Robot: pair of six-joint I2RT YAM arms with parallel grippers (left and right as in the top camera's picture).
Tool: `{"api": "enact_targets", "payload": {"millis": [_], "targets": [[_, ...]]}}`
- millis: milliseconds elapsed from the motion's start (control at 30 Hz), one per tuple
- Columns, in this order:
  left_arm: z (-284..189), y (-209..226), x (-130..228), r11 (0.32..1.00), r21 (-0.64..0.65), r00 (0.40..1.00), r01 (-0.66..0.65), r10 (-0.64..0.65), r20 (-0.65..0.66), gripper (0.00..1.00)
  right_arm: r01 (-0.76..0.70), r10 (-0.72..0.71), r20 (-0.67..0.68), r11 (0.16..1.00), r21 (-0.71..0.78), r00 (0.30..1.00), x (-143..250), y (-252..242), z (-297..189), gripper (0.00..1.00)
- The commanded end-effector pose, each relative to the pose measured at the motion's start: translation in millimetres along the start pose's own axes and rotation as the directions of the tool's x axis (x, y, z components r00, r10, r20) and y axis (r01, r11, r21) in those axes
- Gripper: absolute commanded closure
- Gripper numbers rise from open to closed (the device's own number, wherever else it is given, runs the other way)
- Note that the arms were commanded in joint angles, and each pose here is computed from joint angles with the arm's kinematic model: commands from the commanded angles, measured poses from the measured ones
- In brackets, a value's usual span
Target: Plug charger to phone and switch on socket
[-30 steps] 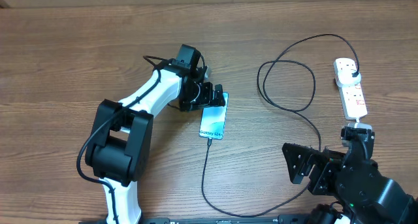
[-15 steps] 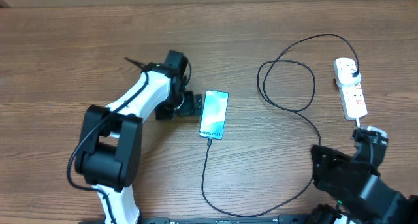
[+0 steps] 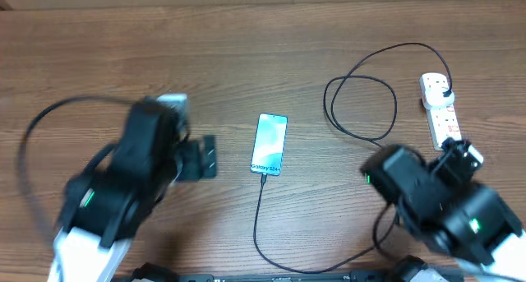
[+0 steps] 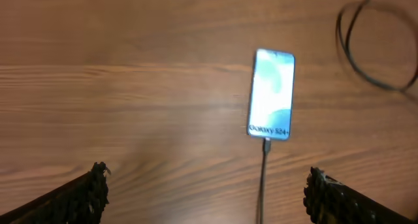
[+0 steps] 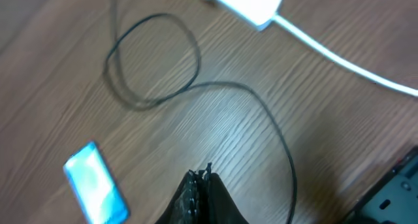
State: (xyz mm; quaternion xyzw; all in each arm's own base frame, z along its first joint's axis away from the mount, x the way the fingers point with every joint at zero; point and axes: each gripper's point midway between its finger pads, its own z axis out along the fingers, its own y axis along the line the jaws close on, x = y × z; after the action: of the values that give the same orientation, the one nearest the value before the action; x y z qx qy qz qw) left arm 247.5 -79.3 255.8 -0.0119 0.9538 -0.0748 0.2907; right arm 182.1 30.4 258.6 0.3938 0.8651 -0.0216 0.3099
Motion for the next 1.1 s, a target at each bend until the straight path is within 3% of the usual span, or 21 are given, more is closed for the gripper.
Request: {"api": "enact_targets", "payload": {"millis": [0, 167, 467, 833, 1067], "targets": [[-54.8, 32.4, 7.4, 0.994, -0.077, 0.983, 0.074, -0.060, 0.176, 0.00, 0.063, -0.061, -0.059, 0.997, 0.048, 0.996, -13.1, 12.1, 28.2, 0.96], [-98.4, 52.4, 38.6, 0.994, -0.064, 0.961, 0.092, -0.071, 0.269, 0.00, 0.079, -0.077, -0.237, 0.997, -0.002, 0.968, -36.4, 29.5, 78.4, 0.96], [-115.2, 64.1, 67.4, 0.994, -0.057, 0.957, 0.093, -0.074, 0.280, 0.00, -0.124, 0.170, -0.445, 0.984, 0.131, 0.879, -102.2, -22.9, 178.8, 0.96], [-116.9, 70.9, 67.9, 0.988, -0.082, 0.950, 0.135, -0.105, 0.293, 0.00, -0.109, 0.175, -0.535, 0.982, 0.153, 0.826, -132.3, -25.0, 281.8, 0.96], [-134.8, 83.1, 76.9, 0.974, -0.085, 0.909, 0.208, -0.161, 0.384, 0.00, -0.116, 0.167, -0.505, 0.984, 0.132, 0.847, -140.0, -21.2, 304.8, 0.96]]}}
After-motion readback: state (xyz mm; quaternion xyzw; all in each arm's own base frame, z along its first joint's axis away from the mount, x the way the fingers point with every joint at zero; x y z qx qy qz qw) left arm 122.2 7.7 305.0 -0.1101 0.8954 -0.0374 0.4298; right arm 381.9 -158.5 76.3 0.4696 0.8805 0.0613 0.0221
